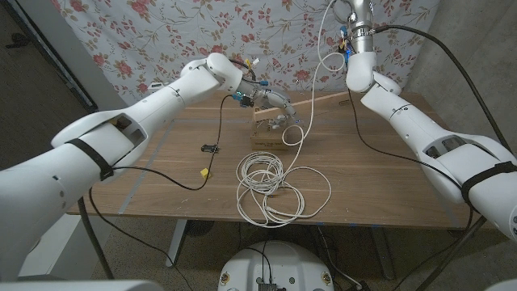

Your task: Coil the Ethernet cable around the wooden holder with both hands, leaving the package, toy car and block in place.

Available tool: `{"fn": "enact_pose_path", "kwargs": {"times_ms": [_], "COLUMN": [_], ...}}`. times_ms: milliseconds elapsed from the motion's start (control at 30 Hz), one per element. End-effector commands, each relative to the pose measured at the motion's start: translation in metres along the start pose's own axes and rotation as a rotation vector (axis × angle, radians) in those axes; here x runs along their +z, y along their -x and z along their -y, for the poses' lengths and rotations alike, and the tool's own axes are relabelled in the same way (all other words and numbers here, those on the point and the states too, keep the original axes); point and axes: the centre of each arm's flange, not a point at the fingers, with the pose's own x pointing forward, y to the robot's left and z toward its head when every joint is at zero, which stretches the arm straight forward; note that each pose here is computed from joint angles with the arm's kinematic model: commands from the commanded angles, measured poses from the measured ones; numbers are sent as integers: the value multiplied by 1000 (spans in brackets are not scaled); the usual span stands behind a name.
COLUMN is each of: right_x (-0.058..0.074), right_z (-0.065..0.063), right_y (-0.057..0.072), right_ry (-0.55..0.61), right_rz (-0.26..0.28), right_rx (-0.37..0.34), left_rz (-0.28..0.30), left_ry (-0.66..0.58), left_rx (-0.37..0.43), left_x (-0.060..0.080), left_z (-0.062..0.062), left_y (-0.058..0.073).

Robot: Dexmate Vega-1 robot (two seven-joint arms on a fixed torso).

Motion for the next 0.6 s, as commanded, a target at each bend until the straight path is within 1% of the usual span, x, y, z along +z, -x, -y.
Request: {"fn": "enact_pose_path", "kwargs": {"times_ms": [33, 167, 267, 333, 433, 533, 600], "right_x": [6, 3, -3, -8, -21, -34, -45], "right_z": [-8, -17, -27, -34, -42, -46, -46], "right_y": [-48, -62, -68, -68, -66, -62, -59], "right_ry": [143, 207, 261, 301, 334, 393, 404], "right_rz": [11, -7, -25, -37, -67, -91, -124], "right_rx": [194, 289, 369, 420, 480, 526, 547], "left_rz": [40, 68, 89, 101, 107, 104, 96], "left_ry": [-8, -24, -41, -49, -53, -47, -43], "left_rx": [-36, -49, -56, -57, -48, -35, -25], "left_x": [2, 8, 15, 18, 20, 19, 18], "left_z": [6, 12, 17, 21, 26, 30, 32], "left_y": [-4, -4, -2, 1, 7, 15, 20]}}
